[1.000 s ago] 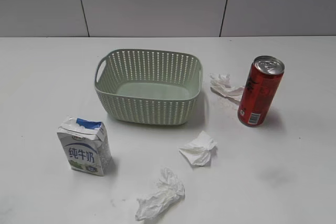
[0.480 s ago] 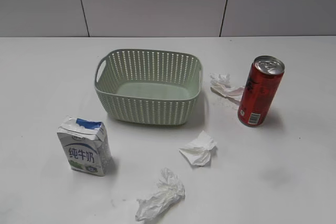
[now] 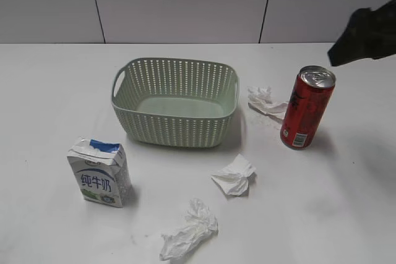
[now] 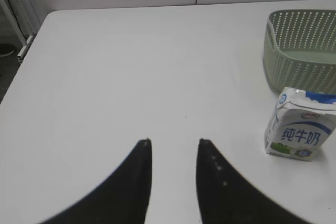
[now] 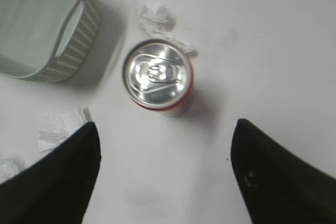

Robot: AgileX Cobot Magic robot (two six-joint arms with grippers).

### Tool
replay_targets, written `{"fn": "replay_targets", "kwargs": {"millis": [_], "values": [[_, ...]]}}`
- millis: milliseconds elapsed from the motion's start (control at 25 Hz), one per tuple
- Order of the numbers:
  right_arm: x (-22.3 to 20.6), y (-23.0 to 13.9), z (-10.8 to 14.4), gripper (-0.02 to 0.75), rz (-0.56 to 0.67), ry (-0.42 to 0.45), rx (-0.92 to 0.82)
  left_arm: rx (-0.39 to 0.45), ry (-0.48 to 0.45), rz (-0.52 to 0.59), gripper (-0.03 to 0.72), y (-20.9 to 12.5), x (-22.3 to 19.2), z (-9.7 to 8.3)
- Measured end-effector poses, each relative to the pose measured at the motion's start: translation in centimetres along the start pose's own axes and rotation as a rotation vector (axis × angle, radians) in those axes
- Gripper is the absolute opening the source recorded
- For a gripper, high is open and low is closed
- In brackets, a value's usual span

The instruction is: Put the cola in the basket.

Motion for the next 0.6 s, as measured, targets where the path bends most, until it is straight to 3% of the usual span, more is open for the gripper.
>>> {"fn": "replay_targets", "kwargs": {"millis": [200,600], "values": [[-3.8,1.4,1.7,0.590,0.087,-0.045,0.036,-0.001,0.000,0.000,0.237,0.0,0.0,0.0],[-7.4,2.1,1.2,0.591,0.147,-0.095,-0.028,0.000,0.000,0.000,0.237,0.0,0.0,0.0]]}}
Point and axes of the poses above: a point on each arm's last joint axis where the gripper is mounted, x pointing back along that axis away from the gripper, z along the wrist's bending axis when the last joint is at zero, y = z × x, the point moved 2 cm from there along -x, pointing out along that axis toward the gripper, and after that the axes turned 1 degree about -x, right-handed, at the moved point
